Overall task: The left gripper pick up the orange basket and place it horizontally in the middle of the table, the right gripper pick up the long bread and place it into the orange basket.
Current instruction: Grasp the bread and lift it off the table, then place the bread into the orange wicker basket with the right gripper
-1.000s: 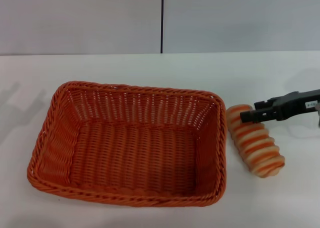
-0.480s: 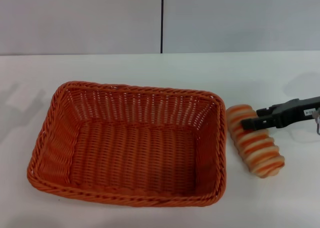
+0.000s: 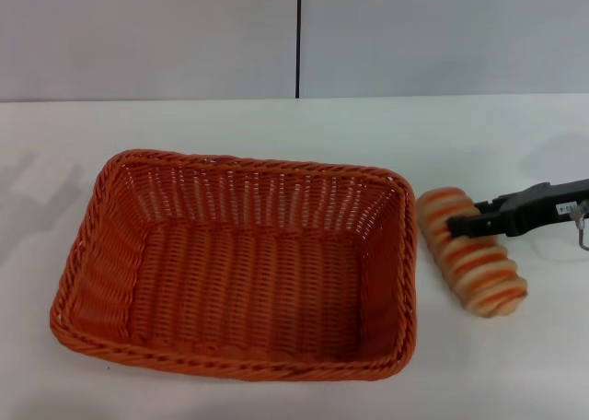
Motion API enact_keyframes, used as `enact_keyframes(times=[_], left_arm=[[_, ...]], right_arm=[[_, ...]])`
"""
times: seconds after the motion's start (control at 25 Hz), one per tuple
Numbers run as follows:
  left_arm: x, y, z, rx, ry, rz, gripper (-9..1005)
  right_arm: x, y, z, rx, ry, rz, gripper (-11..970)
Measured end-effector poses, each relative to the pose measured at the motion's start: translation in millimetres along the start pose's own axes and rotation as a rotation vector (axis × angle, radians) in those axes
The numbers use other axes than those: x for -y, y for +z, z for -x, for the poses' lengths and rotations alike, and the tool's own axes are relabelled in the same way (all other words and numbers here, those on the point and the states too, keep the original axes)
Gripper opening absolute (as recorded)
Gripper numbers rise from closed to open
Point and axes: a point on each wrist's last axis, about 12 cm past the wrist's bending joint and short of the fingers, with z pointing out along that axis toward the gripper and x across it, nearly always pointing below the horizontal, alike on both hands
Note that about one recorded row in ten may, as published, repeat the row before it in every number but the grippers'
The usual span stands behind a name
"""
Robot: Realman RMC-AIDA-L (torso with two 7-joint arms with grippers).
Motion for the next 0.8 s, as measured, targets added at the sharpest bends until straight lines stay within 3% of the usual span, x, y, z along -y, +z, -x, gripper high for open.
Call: enact_keyframes(times=[0.04, 0.24, 0.52, 0.8], left_arm=[[0.2, 0, -1, 0.001, -0.006, 0.003, 832], [-0.1, 0, -3, -0.002, -0.010, 0.011, 832], [0.3, -1, -4, -0.002, -0.009, 0.013, 832], [0.8, -2, -4, 0.001, -0.012, 0.014, 832]], right_arm=[[0.9, -2, 1, 0.016, 0.006, -0.004, 579], [-0.1, -10, 2, 0.119, 0.013, 0.020, 524], [0.0, -21, 2, 0.179, 0.019, 0.036, 496], [2.2, -60, 7, 0.226, 0.022, -0.068, 457]])
